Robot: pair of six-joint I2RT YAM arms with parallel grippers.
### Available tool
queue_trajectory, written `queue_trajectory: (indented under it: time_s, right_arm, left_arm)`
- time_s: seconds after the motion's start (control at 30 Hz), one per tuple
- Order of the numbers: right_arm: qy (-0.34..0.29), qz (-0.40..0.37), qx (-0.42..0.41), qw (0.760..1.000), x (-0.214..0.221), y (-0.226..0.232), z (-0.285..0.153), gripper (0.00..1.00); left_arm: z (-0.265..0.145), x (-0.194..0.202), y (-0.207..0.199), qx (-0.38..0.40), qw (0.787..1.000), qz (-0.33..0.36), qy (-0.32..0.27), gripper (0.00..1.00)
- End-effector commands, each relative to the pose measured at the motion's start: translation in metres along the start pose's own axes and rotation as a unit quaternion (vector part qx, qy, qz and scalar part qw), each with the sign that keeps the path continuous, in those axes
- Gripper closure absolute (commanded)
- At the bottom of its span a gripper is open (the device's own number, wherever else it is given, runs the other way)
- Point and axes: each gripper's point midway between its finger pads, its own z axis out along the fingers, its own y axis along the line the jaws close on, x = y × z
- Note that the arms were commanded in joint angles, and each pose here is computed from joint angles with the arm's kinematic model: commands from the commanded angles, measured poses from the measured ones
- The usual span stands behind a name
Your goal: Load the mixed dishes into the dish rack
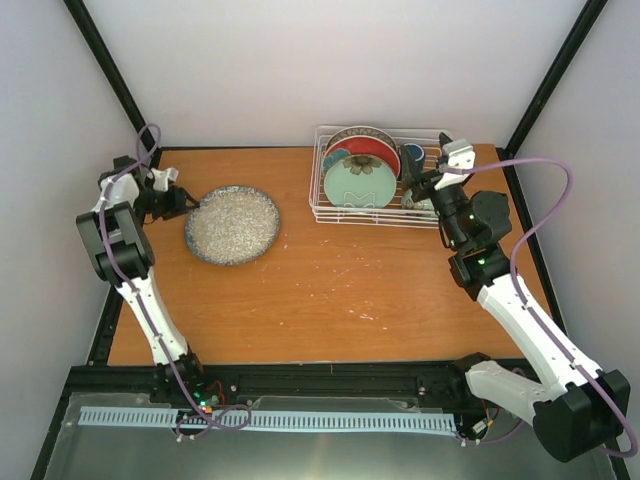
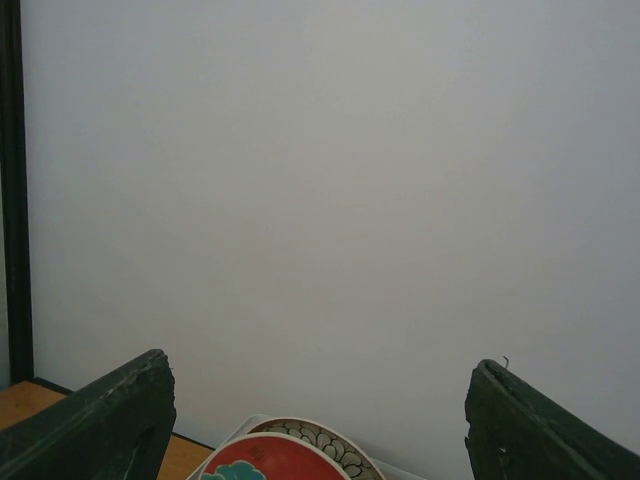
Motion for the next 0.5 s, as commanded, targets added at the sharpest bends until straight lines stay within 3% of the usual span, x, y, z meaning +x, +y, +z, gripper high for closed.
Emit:
queue_trajectory:
  time_s: [0.0,0.3,0.47]
  right_arm:
    - [-0.009,0.016,-0.018,1.000,-0.012,0.005,-0.007,0.21]
    - [-0.015,0.018,-0.032,0.999,-0.025,0.009,-0.016,0.21]
    - [-0.011,0.024,-0.045,0.999,-0.024,0.016,-0.016,0.21]
  left_arm:
    - [-0.025,0.004,-0.005,0.006,1.000,0.019,-0.022,0.53]
    - [-0.041,0.014,0.029,-0.025,0.999,-0.007,-0.037,0.51]
    - [-0.032,0.024,0.040,-0.029,0.999,-0.021,-0.017,0.51]
